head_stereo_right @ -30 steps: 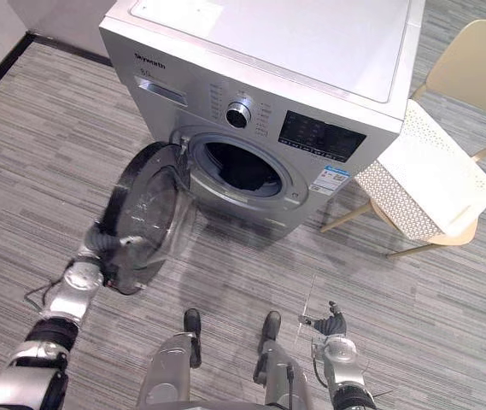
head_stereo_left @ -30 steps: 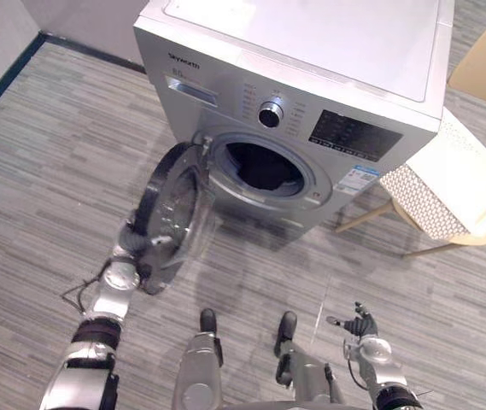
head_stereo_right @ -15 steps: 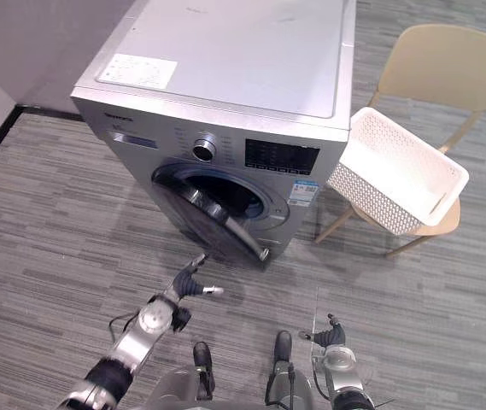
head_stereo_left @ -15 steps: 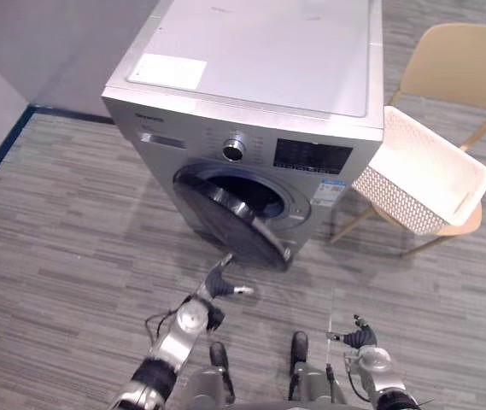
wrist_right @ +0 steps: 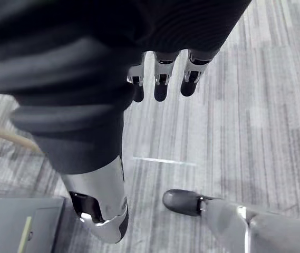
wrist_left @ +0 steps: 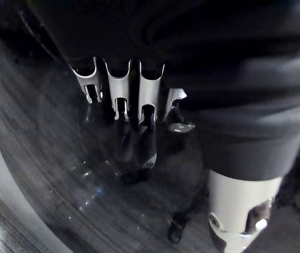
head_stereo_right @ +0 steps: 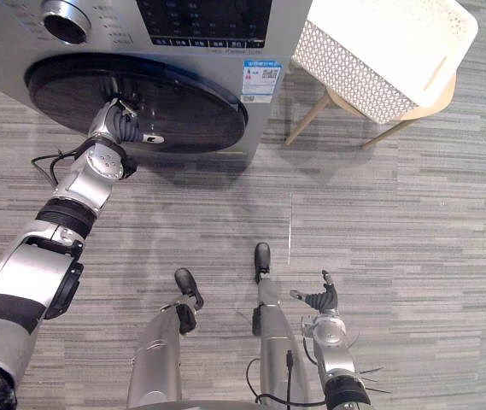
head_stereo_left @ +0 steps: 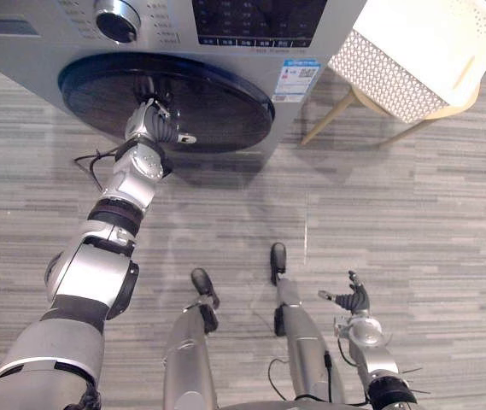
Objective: Pick up the laundry basket with both hands and put the clothes into the washing machine.
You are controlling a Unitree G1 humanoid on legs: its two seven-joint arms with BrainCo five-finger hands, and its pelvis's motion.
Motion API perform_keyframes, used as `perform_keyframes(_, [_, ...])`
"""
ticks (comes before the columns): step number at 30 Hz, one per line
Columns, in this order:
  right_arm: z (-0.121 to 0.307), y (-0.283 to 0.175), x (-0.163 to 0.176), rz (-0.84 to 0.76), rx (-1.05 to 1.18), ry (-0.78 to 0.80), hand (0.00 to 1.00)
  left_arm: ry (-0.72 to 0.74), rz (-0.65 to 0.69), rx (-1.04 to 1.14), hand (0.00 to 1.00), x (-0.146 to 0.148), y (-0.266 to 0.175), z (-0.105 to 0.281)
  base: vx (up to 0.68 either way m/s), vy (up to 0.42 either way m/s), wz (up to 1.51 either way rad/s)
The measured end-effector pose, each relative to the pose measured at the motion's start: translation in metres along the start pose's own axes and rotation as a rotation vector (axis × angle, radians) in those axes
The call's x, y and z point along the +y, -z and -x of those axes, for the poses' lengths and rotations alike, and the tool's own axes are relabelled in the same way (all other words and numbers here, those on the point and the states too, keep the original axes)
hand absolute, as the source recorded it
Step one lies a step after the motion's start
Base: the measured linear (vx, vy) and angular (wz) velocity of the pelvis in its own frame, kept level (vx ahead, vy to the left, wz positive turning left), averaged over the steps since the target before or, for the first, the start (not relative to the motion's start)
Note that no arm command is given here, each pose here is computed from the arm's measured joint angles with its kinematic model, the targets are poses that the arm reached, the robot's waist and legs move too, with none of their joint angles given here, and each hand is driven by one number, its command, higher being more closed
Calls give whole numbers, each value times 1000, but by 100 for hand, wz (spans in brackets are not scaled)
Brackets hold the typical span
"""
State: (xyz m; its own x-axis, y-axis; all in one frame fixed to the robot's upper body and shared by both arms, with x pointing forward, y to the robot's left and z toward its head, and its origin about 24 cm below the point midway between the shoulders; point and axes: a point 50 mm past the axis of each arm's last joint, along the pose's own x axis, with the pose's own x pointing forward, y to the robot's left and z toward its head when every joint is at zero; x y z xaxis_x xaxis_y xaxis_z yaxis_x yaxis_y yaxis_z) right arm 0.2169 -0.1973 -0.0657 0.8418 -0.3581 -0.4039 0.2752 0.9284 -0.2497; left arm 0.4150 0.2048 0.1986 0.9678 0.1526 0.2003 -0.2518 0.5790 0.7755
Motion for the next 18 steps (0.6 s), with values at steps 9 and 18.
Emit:
perform_keyframes(9, [12,24,-1,6,87,-4,0,84,318,123,0,-79,53,63,52,-53,23])
perform_keyframes(18, [28,79,-17,38,352,55,0,252,582,785,0,-167,176,263,109,-33,97])
